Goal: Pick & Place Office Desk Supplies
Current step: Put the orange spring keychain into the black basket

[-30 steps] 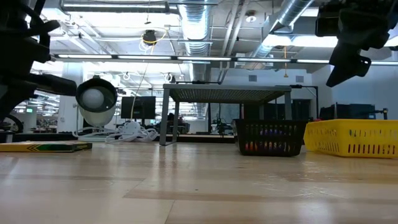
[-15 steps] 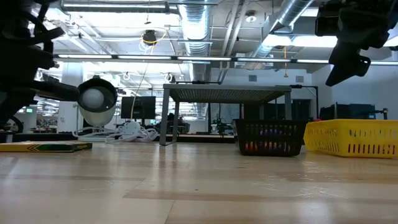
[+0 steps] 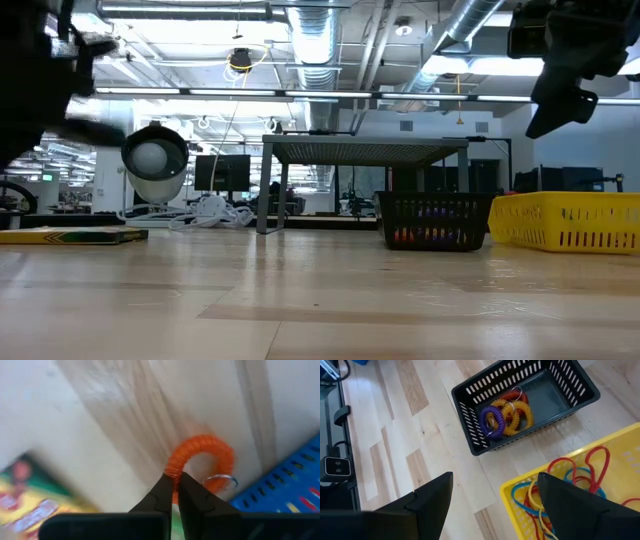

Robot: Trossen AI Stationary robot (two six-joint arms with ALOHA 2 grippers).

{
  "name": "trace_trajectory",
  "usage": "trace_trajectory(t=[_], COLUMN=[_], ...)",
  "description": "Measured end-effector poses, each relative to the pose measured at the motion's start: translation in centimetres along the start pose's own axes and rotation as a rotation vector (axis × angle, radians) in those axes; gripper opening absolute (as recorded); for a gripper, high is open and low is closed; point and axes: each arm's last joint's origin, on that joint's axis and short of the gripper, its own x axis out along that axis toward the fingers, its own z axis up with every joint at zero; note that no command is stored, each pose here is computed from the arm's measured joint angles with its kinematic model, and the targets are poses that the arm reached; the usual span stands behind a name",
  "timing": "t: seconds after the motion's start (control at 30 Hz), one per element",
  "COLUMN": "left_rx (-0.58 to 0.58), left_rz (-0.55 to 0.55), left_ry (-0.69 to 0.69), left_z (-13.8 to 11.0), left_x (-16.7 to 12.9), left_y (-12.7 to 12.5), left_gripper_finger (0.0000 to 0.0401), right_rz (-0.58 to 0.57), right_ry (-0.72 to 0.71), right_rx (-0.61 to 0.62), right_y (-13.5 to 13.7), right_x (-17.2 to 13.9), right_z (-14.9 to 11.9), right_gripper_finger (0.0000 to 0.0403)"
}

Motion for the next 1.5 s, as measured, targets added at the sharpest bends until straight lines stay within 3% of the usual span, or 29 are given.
trace_trajectory(t=[0.13, 0.33, 0.53, 0.67, 0.77, 0.93, 1.17, 1.3, 1.5], left_rx=[-0.024, -0.129, -0.351, -0.517, -0.579, -0.604, -0.659, -0.669, -0.664], left_rz=[0.093, 0.22, 0.381, 0.432, 0.462, 0.435, 0.385, 0.386, 0.416], left_ry=[0.058, -0.112, -0.424, -0.711, -0.894, -1.063, -1.193, -1.234, -1.262], left_z=[0.2, -0.3, -2.3, -2.7, -2.4, -1.9, -1.7, -1.7, -1.8], left_x=[-2.4, -6.6, -11.4, -14.5, -16.1, -16.3, -15.0, -15.4, -15.7], left_y=[0.2, 1.1, 2.6, 4.6, 6.3, 9.1, 11.8, 12.4, 13.0], left_gripper_finger=[0.0001, 0.0001, 0.0001, 0.0001, 0.0001, 0.0001, 0.0001, 0.0001, 0.0001], right_rz=[0.006, 0.022, 0.032, 0.062, 0.095, 0.179, 0.447, 0.412, 0.339], right_ry=[0.001, -0.015, -0.024, -0.055, -0.093, -0.225, -0.601, -0.658, -0.7], right_rx=[0.006, 0.006, 0.004, -0.016, -0.022, -0.061, -0.132, -0.109, -0.068], right_y=[0.0, 0.2, 0.3, 0.6, 0.9, 1.9, 4.4, 4.1, 3.9], right_x=[0.0, 0.0, 0.0, 0.0, -0.1, -0.4, -2.6, -2.3, 0.4], right_z=[0.0, 0.2, 0.3, 0.6, 0.9, 2.0, 5.0, 5.8, 7.4], right_gripper_finger=[0.0286, 0.0286, 0.0285, 0.0285, 0.0285, 0.0285, 0.0285, 0.0285, 0.0285])
